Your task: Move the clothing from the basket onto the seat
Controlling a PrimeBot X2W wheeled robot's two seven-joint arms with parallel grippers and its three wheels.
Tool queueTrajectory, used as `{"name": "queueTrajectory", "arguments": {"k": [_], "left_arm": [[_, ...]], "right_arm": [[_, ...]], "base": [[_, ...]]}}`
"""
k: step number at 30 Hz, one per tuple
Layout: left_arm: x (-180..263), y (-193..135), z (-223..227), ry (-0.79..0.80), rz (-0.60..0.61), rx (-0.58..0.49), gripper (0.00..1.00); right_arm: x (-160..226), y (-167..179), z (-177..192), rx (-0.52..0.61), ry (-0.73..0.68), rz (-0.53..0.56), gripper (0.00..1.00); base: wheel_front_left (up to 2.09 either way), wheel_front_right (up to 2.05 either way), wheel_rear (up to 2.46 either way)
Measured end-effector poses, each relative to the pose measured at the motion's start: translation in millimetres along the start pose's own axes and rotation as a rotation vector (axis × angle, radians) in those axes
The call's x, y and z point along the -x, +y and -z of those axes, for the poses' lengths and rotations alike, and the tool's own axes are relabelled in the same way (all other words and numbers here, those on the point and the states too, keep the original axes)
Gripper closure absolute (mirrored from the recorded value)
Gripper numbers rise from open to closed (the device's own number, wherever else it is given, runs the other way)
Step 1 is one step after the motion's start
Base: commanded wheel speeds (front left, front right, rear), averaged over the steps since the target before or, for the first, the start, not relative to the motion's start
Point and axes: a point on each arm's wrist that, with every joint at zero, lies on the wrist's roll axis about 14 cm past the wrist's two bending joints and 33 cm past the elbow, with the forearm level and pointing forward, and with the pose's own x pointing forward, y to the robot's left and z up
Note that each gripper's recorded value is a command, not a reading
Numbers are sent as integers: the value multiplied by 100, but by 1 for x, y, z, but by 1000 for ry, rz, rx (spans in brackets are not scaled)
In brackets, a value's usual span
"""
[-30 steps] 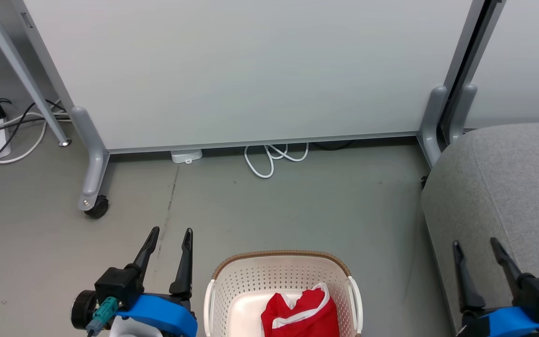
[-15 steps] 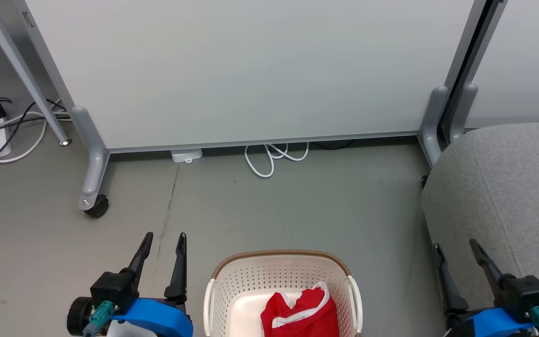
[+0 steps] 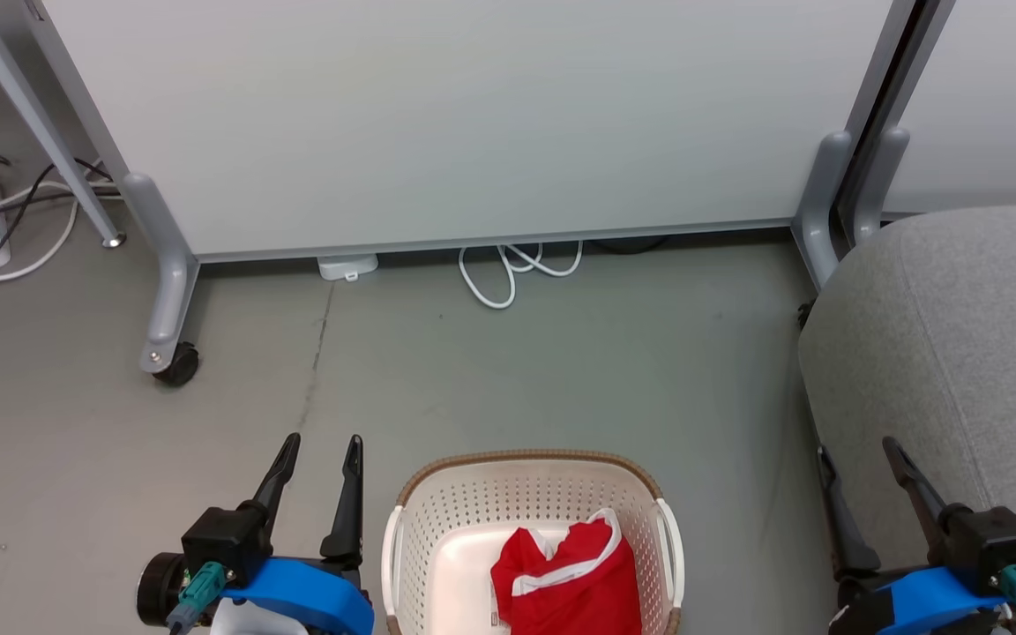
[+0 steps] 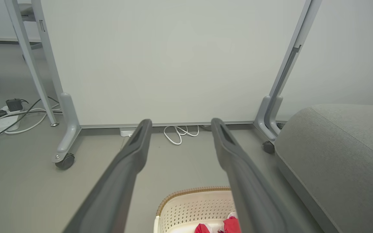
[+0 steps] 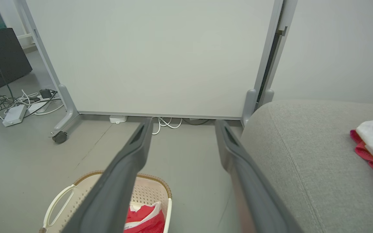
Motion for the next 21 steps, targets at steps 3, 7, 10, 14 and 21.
{"name": "queueTrajectory", "arguments": {"k": [3, 7, 10, 14, 21], "left_arm": [[-4, -2, 5, 16, 6, 2, 0], [-12, -4, 16, 51, 16, 5, 0], [-22, -9, 24, 77, 34, 6, 0], [-38, -14, 41, 127, 58, 10, 0], [-68, -28, 84, 244, 120, 20, 0]], "right_arm": [[-6, 1, 0, -2, -1, -4, 0], [-17, 1, 0, -4, -8, -8, 0], [-27, 1, 2, -2, -5, -12, 0], [-44, 2, 6, 4, 1, -20, 0], [-79, -5, 24, 29, 31, -38, 0]], "base": [[0, 0, 0], [0, 0, 0], [0, 0, 0], [0, 0, 0], [0, 0, 0]]}}
